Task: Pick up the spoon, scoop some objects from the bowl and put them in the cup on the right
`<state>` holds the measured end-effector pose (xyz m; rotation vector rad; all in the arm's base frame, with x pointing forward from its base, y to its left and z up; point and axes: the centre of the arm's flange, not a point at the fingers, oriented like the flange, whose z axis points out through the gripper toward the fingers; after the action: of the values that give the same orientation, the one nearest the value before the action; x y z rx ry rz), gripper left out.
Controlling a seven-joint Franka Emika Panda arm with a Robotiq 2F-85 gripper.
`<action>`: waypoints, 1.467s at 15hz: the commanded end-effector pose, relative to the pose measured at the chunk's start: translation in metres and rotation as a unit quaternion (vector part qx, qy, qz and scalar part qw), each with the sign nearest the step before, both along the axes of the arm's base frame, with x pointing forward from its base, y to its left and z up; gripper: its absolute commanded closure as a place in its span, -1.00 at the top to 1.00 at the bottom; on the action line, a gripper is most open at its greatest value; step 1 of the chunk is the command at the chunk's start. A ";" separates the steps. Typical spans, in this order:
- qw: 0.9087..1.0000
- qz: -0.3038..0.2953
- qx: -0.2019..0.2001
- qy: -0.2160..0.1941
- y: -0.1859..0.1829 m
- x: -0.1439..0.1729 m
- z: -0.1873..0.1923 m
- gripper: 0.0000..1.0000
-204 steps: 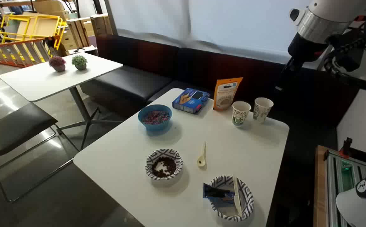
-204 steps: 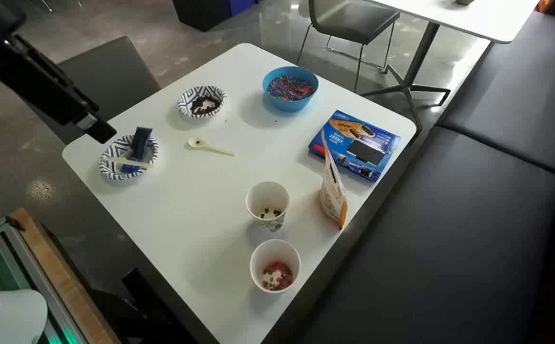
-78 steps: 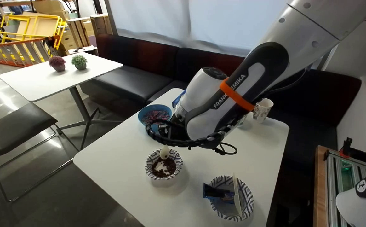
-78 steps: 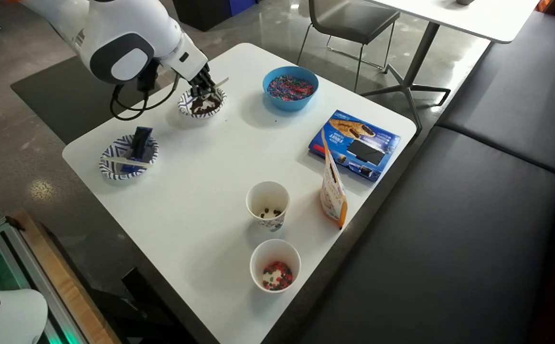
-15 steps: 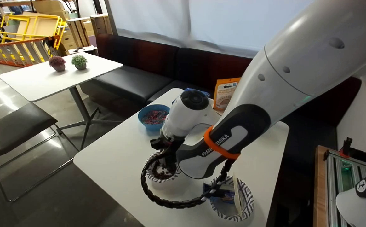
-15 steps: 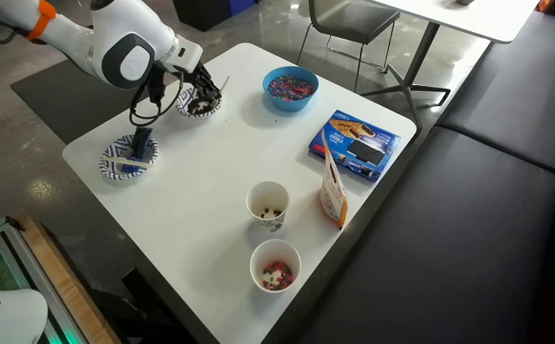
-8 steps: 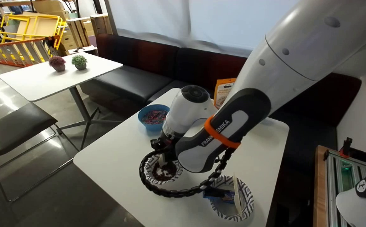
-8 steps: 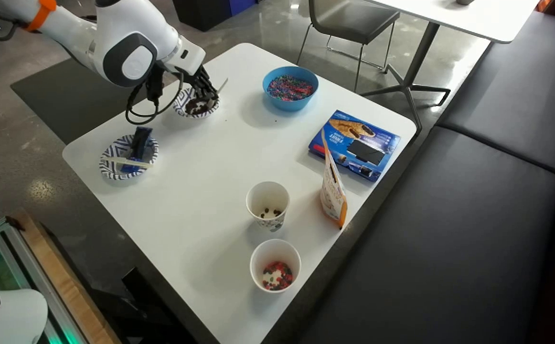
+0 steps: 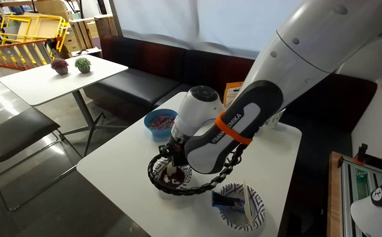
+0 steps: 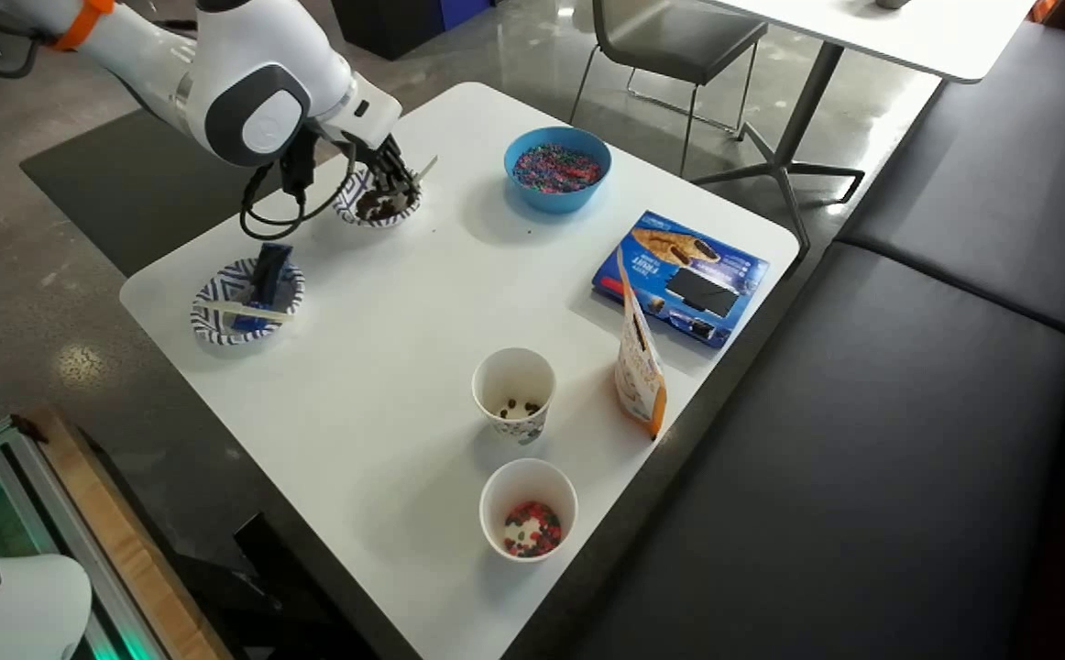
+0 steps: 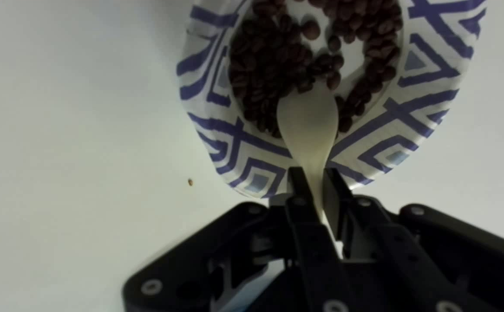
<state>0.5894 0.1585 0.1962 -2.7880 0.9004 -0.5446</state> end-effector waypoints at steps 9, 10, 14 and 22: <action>0.997 0.063 0.022 0.035 0.014 -0.012 -0.003 -0.93; 0.997 0.068 0.025 0.039 0.015 -0.013 -0.003 -0.93; 0.995 0.076 0.023 0.052 0.011 -0.015 -0.005 -0.93; 0.998 0.044 -0.013 0.045 -0.022 -0.011 -0.006 -0.93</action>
<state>0.5875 0.1479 0.1931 -2.8328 0.7606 -0.4321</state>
